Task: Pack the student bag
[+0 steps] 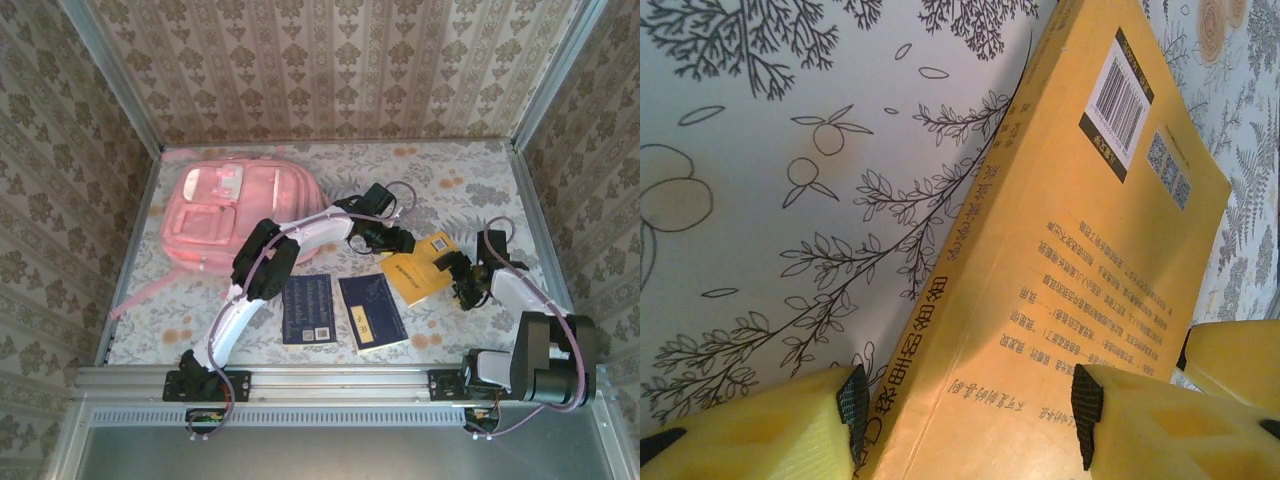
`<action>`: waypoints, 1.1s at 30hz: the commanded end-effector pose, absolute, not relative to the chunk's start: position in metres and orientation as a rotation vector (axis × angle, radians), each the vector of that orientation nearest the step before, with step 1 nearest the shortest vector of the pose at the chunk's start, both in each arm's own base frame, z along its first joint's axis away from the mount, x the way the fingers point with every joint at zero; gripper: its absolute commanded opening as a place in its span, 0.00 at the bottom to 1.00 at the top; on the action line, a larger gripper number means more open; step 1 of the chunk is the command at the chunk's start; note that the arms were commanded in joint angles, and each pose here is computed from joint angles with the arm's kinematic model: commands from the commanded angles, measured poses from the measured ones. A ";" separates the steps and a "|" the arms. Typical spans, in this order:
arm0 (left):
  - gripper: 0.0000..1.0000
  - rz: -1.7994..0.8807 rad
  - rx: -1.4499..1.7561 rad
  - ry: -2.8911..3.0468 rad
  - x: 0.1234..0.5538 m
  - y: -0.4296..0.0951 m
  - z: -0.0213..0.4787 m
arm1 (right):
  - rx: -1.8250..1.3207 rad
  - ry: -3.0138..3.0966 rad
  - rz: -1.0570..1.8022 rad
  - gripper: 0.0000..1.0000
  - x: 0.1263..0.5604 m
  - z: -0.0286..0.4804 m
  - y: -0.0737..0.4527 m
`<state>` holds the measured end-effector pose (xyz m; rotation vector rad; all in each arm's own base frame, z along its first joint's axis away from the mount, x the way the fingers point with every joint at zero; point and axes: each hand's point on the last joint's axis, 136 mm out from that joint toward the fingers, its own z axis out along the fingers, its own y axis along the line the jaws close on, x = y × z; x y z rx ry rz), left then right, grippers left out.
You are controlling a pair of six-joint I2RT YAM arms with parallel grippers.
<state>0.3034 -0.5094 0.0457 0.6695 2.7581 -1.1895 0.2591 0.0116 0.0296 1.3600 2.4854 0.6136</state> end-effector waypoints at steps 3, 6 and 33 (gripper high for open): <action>0.58 -1.195 0.694 2.779 0.298 -0.513 0.044 | 1.142 2.400 0.928 0.87 0.305 0.064 0.044; 0.58 -1.200 0.690 2.780 0.299 -0.513 0.044 | 1.133 2.375 0.921 0.81 0.306 0.066 0.043; 0.52 -1.277 0.680 2.779 0.293 -0.519 0.044 | 0.968 2.288 1.025 0.52 0.311 0.090 0.057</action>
